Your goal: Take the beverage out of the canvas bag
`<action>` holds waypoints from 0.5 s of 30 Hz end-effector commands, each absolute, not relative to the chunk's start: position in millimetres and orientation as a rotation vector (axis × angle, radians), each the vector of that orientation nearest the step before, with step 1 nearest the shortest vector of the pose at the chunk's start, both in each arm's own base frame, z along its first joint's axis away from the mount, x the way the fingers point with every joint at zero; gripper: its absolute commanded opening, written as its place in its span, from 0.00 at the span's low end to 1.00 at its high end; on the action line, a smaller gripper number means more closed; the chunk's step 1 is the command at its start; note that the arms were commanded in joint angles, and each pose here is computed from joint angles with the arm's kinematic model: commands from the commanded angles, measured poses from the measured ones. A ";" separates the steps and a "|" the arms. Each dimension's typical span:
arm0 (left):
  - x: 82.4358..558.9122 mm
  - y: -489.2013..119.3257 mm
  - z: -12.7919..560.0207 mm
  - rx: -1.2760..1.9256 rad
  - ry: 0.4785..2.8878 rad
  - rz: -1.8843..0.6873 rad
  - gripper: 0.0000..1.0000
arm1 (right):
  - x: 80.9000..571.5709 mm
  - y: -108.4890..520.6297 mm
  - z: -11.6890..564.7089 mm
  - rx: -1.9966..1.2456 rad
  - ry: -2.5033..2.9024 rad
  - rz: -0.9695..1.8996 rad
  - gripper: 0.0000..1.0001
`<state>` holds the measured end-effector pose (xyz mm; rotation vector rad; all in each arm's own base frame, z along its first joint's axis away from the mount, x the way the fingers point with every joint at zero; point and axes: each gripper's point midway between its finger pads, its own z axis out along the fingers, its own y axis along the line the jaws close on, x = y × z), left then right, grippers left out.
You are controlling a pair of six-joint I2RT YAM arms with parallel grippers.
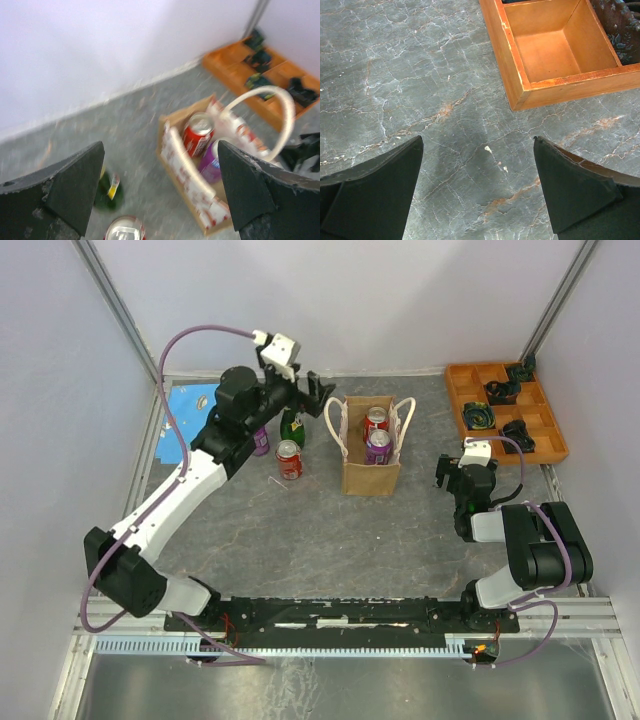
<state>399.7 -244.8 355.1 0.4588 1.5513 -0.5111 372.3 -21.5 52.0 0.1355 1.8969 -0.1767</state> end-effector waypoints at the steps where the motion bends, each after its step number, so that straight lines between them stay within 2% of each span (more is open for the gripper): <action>1: 379.1 -299.8 401.1 0.760 1.383 -0.571 0.99 | 384.3 -20.8 70.6 0.135 1.838 -0.166 0.99; 5: 387.8 -343.3 369.2 0.919 1.425 -0.674 0.97 | 384.2 -20.7 70.6 0.134 1.838 -0.166 0.99; 7: 393.7 -362.2 351.7 0.960 1.468 -0.729 0.91 | 384.6 -20.5 71.2 0.133 1.837 -0.165 0.99; 10: 404.8 -380.9 333.9 0.946 1.523 -0.754 0.82 | 384.5 -20.7 71.1 0.134 1.837 -0.166 0.99; 15: 426.8 -387.0 294.5 0.885 1.639 -0.725 0.80 | 384.5 -20.8 70.8 0.135 1.838 -0.166 0.99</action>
